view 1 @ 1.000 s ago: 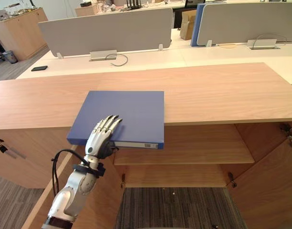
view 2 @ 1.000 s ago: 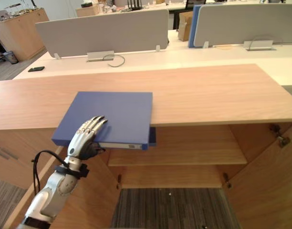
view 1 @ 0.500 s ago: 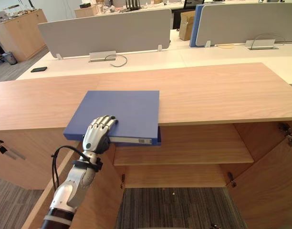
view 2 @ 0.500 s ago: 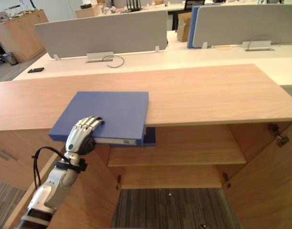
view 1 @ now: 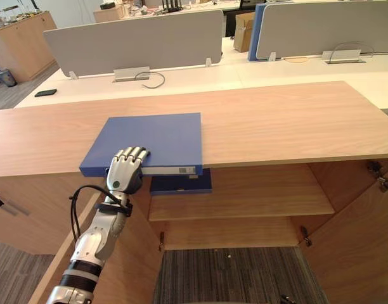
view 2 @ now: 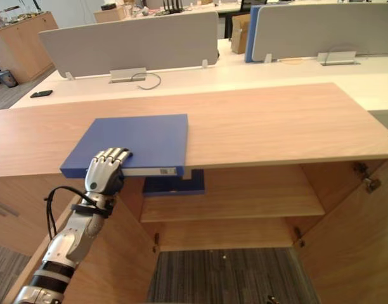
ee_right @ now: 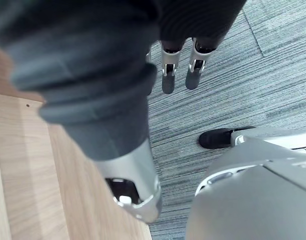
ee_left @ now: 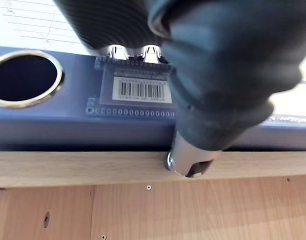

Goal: Walk over to the cabinet, pick up the folder, carry it to the office cabinet, place the folder inside the office cabinet, then close the office cabinet door

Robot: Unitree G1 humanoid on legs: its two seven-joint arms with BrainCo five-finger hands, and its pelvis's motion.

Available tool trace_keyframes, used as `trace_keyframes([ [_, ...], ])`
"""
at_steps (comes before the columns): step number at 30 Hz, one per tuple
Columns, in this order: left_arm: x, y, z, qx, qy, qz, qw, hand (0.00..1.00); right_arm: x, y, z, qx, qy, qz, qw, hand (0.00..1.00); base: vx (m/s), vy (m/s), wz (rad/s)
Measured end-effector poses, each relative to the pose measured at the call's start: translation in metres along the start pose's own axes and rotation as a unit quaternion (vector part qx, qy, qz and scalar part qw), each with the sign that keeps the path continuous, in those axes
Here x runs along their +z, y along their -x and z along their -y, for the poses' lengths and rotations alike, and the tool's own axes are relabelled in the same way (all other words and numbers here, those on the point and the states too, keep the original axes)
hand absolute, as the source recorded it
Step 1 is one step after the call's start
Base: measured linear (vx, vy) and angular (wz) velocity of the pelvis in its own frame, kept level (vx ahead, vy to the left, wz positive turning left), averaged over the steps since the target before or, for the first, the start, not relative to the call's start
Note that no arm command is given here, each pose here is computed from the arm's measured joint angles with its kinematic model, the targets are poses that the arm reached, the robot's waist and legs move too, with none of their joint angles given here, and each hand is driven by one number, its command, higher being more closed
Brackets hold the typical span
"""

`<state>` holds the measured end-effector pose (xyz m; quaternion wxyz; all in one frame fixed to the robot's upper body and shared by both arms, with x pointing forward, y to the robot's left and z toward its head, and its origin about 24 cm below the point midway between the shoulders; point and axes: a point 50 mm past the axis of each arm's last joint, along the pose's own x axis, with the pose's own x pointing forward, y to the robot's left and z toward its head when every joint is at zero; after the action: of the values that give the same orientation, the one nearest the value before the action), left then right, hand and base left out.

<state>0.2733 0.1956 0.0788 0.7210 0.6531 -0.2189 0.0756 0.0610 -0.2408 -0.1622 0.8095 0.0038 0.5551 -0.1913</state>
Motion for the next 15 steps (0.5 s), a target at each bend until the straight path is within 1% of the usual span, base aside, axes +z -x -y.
trace_keyframes([
  [3, 0.004, 0.0, -0.001, 0.006, 0.006, -0.001, 1.0, 1.0, -0.001, 0.0, 0.0, 0.0, 0.0, -0.001, 1.0, 0.0, 0.0, 0.0, 0.0],
  [4, 0.011, 0.002, -0.004, 0.019, 0.023, -0.008, 1.0, 1.0, -0.001, 0.0, 0.0, -0.001, 0.0, -0.001, 1.0, 0.0, 0.0, 0.0, 0.0],
  [7, 0.034, 0.016, -0.016, 0.05, 0.101, -0.024, 0.993, 1.0, -0.004, 0.001, 0.0, -0.006, -0.004, -0.005, 1.0, 0.0, 0.0, 0.0, 0.0],
  [9, 0.057, 0.026, -0.028, 0.073, 0.166, -0.005, 0.983, 1.0, -0.011, 0.002, 0.0, -0.01, -0.009, -0.014, 1.0, 0.0, 0.0, 0.0, 0.0],
  [11, 0.074, 0.029, -0.039, 0.09, 0.254, 0.015, 0.963, 1.0, -0.015, 0.003, -0.003, -0.009, -0.011, -0.018, 1.0, 0.0, 0.0, 0.0, 0.0],
  [13, 0.081, 0.029, -0.043, 0.094, 0.295, 0.025, 0.951, 1.0, -0.015, 0.003, -0.005, -0.006, -0.01, -0.018, 1.0, 0.0, 0.0, 0.0, 0.0],
  [14, 0.085, 0.031, -0.046, 0.093, 0.323, 0.029, 0.942, 1.0, -0.014, 0.004, -0.006, -0.005, -0.027, -0.016, 0.999, 0.0, 0.0, 0.0, 0.0],
  [15, 0.087, 0.032, -0.048, 0.092, 0.337, 0.034, 0.936, 1.0, -0.014, 0.004, -0.007, -0.005, -0.044, -0.014, 0.999, 0.0, 0.0, 0.0, 0.0],
])
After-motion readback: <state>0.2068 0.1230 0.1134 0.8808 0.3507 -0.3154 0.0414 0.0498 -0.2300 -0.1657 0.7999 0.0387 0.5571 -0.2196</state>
